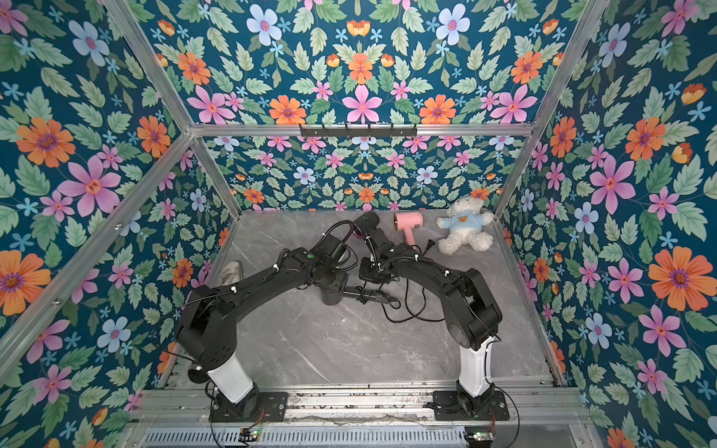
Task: Wrap the cord around the hair dryer
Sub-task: Adjust the hair dryer at the center of the board.
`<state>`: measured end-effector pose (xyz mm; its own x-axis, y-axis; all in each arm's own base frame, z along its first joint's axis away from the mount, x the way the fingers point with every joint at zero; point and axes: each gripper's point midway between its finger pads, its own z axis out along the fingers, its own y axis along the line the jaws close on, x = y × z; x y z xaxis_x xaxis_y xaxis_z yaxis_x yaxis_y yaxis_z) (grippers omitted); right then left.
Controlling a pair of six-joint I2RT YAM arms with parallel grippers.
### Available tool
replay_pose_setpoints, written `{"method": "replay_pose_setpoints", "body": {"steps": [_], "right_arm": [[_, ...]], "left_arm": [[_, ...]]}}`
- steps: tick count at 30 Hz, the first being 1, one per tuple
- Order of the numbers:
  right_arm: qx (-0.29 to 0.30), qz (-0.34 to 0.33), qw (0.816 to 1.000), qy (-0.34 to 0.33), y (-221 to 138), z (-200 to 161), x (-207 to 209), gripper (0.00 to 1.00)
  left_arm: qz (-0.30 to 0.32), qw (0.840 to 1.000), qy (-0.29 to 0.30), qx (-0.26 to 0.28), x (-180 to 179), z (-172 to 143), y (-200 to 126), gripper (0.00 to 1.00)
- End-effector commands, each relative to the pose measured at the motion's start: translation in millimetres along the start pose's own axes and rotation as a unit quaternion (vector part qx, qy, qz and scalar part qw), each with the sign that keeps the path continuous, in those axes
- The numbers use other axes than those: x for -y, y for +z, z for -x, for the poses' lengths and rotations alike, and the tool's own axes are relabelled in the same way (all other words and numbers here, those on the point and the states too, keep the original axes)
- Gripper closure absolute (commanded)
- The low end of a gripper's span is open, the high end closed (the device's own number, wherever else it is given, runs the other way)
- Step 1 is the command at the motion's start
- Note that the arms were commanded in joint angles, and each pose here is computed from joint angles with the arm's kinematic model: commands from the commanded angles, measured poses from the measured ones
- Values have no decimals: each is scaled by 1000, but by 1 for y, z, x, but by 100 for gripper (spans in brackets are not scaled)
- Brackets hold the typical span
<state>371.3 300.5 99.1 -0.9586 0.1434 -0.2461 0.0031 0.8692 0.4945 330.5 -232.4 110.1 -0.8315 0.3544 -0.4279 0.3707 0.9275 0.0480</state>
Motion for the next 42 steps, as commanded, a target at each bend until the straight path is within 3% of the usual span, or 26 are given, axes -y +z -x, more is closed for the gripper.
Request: {"method": "replay_pose_setpoints", "body": {"steps": [1,14,25,32,36,42], "right_arm": [[5,27,1000,10,0,4,-12,100],[11,24,999,22,5,-2,-4,100],[35,20,999,7,10,-14,1,100],[57,13,998,-5,14,-19,8,100],[53,10,999,-4,18,-23,12,100],[60,10,998,-12,17,-18,9,100]], "left_arm": [[8,998,-25,52,-5,12,-5,100],[7,981,-81,178,-10,-2,-11,100],[69,957,-87,268,-3,-39,-16,100],[91,940,-115,308,0,-58,-10,100],[88,938,-137,306,1,-76,-2,100],[104,927,-112,342,1,-41,-27,100]]}}
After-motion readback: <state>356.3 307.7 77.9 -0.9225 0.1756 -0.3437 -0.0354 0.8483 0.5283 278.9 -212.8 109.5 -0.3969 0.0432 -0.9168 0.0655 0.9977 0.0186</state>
